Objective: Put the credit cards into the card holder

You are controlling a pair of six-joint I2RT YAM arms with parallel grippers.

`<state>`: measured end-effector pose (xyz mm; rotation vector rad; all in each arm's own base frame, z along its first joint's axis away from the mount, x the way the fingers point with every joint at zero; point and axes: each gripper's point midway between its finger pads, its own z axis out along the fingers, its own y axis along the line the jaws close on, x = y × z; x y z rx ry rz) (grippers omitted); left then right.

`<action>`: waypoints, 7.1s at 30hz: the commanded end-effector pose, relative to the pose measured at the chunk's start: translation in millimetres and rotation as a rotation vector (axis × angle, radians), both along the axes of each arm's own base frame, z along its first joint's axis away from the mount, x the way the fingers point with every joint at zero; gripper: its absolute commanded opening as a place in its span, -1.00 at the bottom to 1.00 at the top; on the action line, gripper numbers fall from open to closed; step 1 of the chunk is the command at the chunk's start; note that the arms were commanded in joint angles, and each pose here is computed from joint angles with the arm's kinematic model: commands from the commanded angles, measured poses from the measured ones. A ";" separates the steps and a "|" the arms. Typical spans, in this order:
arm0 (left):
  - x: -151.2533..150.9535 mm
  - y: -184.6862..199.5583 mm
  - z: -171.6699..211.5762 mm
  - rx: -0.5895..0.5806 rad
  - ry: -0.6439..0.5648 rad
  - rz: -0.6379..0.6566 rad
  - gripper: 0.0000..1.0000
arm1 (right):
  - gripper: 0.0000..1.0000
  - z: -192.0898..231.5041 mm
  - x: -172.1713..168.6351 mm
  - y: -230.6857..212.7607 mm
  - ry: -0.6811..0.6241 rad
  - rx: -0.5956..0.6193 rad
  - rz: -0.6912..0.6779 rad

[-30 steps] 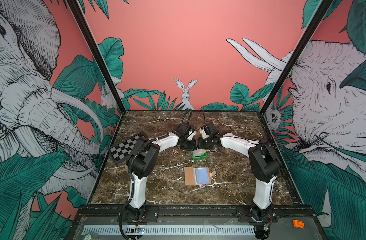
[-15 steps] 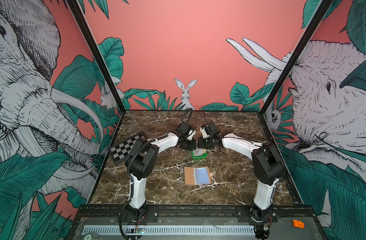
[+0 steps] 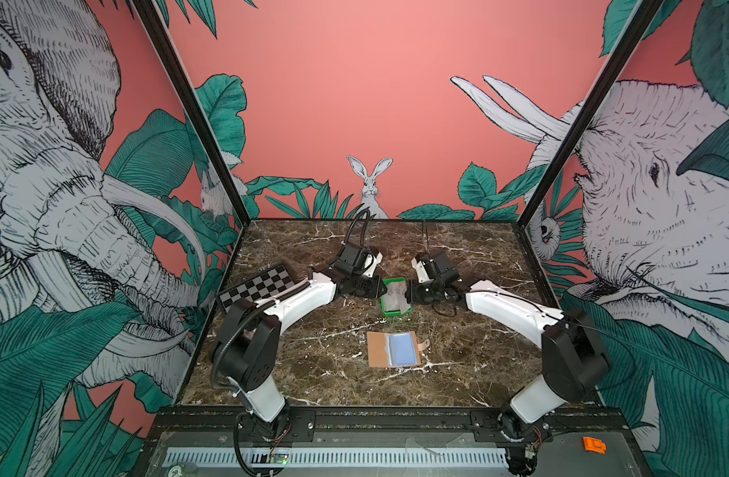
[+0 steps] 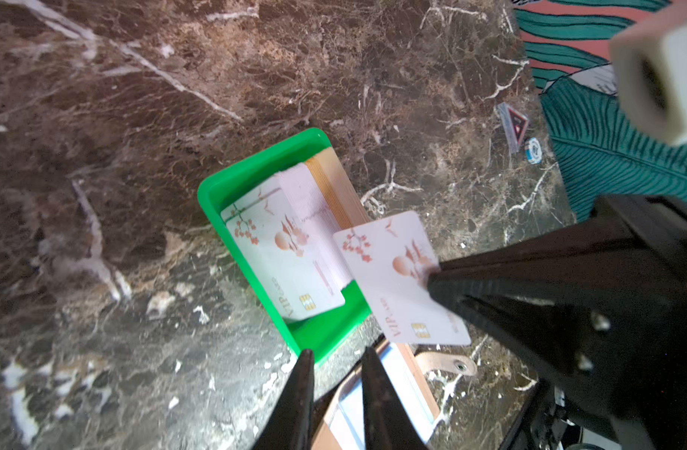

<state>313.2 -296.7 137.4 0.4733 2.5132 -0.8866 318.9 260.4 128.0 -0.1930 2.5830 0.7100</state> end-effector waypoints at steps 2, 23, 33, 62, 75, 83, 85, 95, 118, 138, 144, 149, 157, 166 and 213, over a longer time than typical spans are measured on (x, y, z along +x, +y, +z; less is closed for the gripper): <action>-20.3 4.9 16.5 -0.114 -0.019 0.052 -0.48 | -1.00 21.1 -13.2 -8.3 -0.073 0.027 -0.018; -103.0 16.8 12.0 -0.401 0.013 0.108 -0.24 | -1.00 44.7 -89.1 -32.9 -0.185 0.179 -0.027; -125.4 -2.9 26.3 -0.573 0.033 -0.034 -0.26 | -1.00 50.3 -108.2 -32.0 -0.203 0.320 -0.025; -140.4 -28.7 61.7 -0.763 0.073 -0.191 -0.28 | -1.00 93.9 -126.2 -7.6 -0.173 0.646 0.038; -141.0 -33.8 79.8 -0.829 0.081 -0.224 -0.41 | -1.00 87.8 -127.0 -2.0 -0.137 0.701 0.037; -141.1 -33.2 80.3 -0.828 0.077 -0.223 -0.63 | -1.00 72.6 -124.8 -3.5 -0.119 0.631 0.029; -140.9 -33.6 81.1 -0.828 0.075 -0.224 -0.67 | -1.00 70.1 -124.6 -2.8 -0.114 0.622 0.031; -142.5 -34.7 77.9 -0.818 0.096 -0.232 -0.79 | -1.00 58.2 -122.9 -4.3 -0.111 0.552 0.039; -141.0 -3.6 21.8 -0.597 0.078 -0.012 -1.00 | -0.53 16.3 -129.0 -22.8 -0.092 0.307 -0.010; -148.6 -1.7 -35.4 -0.453 0.094 0.111 -1.00 | -0.53 -46.5 -147.9 -40.9 -0.039 -0.043 -0.012; -149.1 4.2 -46.1 -0.409 0.095 0.136 -1.00 | -0.53 -59.5 -149.5 -40.9 -0.007 -0.085 -0.005; -147.6 4.9 -50.7 -0.395 0.102 0.153 -1.00 | -0.53 -70.6 -149.5 -37.0 0.029 -0.114 0.003; -144.3 4.9 -60.4 -0.367 0.128 0.185 -1.00 | -0.53 -81.9 -146.1 -27.1 0.061 -0.131 0.010; -141.9 9.4 -65.4 -0.350 0.137 0.221 -1.00 | -0.63 -95.6 -148.1 -33.3 0.091 -0.181 -0.002; -150.3 0.0 -105.7 -0.364 0.340 0.285 -1.00 | -0.77 -115.7 -156.8 -40.8 0.118 -0.232 0.001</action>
